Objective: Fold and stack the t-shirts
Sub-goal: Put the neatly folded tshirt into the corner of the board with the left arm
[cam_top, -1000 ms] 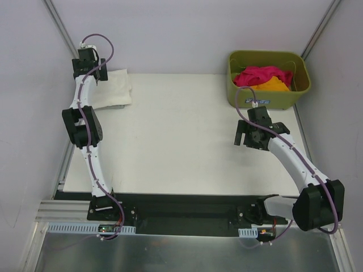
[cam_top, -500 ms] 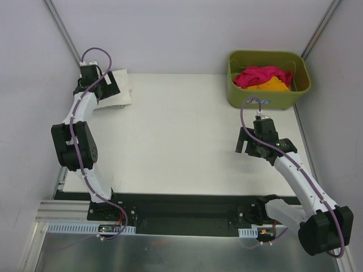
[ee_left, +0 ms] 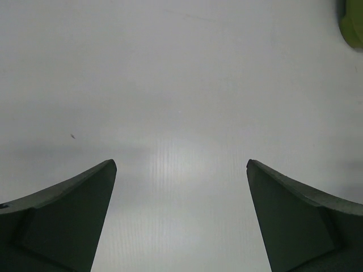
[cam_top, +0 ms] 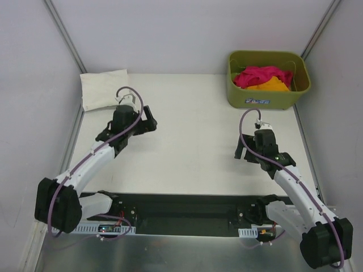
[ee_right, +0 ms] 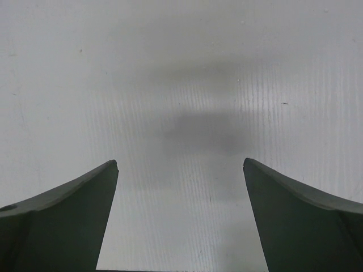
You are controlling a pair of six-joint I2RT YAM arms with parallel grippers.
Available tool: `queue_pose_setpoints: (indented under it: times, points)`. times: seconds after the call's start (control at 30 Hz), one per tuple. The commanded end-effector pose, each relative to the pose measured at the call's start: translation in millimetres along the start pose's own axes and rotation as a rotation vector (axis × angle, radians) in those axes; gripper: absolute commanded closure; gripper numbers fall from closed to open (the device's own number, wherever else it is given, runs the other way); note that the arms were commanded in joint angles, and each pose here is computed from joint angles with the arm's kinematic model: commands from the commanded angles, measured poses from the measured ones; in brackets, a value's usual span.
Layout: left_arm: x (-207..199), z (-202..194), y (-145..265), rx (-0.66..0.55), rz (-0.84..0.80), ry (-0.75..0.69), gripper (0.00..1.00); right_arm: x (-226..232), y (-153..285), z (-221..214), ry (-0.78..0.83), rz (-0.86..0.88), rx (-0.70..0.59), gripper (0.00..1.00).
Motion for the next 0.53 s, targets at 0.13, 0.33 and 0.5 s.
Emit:
queue_pose_setpoints:
  times: [0.13,0.33,0.5]
  points:
    - [-5,-69,45,-0.038,-0.021,0.029,0.01,7,6,21,0.018,0.072,-0.186,0.03]
    - [12,-81,51,-0.031,0.031,-0.002,0.01,-5,10,18,-0.003,0.036,-0.239,0.03]
    - [15,-81,46,-0.007,0.071,-0.009,0.01,-10,11,12,-0.019,0.028,-0.248,0.03]
Point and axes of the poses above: each gripper's point midway between its finger pads, its own y axis back along the fingers, its own x axis along the line the jaws close on, z = x × y, the point moved 1 cm from there along y, back along the fingers, and after that the axes turned 3 degrees about -y, right-handed, at the moved point
